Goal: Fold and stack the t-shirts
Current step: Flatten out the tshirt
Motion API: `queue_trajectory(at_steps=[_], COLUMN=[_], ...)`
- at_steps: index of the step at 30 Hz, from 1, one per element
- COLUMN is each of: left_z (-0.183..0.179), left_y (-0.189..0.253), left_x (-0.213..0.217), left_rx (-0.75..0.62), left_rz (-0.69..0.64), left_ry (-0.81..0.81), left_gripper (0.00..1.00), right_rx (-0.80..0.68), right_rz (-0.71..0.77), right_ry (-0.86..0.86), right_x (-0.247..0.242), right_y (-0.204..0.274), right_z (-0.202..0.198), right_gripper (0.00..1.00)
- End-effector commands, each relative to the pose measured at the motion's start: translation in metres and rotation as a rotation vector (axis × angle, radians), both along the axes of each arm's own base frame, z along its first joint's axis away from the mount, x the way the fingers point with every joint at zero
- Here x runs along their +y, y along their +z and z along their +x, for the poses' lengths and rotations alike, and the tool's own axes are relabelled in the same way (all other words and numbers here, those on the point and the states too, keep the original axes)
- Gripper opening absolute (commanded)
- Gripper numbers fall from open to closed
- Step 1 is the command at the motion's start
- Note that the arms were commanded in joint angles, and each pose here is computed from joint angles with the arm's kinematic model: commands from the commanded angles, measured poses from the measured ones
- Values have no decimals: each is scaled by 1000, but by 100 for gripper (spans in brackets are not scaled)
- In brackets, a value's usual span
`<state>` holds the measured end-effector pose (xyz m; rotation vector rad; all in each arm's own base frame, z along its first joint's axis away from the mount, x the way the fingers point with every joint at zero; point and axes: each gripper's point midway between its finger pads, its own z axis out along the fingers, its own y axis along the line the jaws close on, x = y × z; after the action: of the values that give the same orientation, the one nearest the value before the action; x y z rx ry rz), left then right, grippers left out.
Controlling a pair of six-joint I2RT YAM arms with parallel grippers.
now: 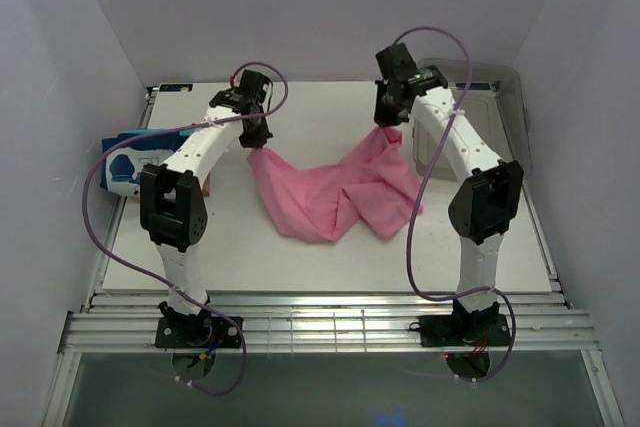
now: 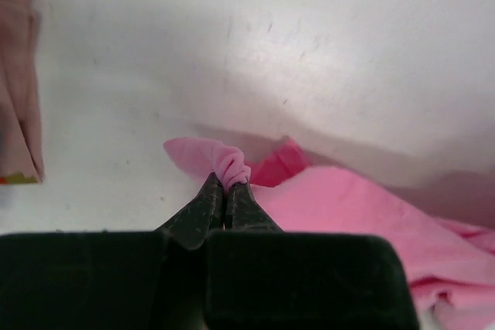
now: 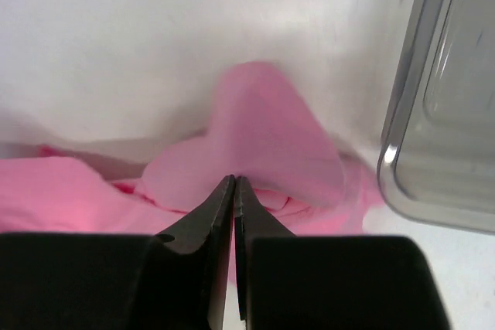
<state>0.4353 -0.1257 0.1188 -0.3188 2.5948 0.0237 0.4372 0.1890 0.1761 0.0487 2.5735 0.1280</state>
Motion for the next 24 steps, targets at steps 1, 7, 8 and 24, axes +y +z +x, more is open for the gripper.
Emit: queue_trajectory(at_steps=[1,7,8,24], left_z=[20,41,40,-68], left_y=[82,177,185,92], left_x=[20,57,63,-9], left_rx=[-161,-360,-384,-178], left_rz=[-20,-43,-44,-284], left_ry=[43,168,191,-132], left_gripper=[0,0,0,0], right_rx=[-128,-348,-371,-118], right_rz=[29,140,147,207], right_ry=[-18,-35,-35,27], right_x=[-19,-32,-33,-11], right_y=[81,159,168,56], right_z=[14,11,8,-39], right_gripper=[8,8,8,13])
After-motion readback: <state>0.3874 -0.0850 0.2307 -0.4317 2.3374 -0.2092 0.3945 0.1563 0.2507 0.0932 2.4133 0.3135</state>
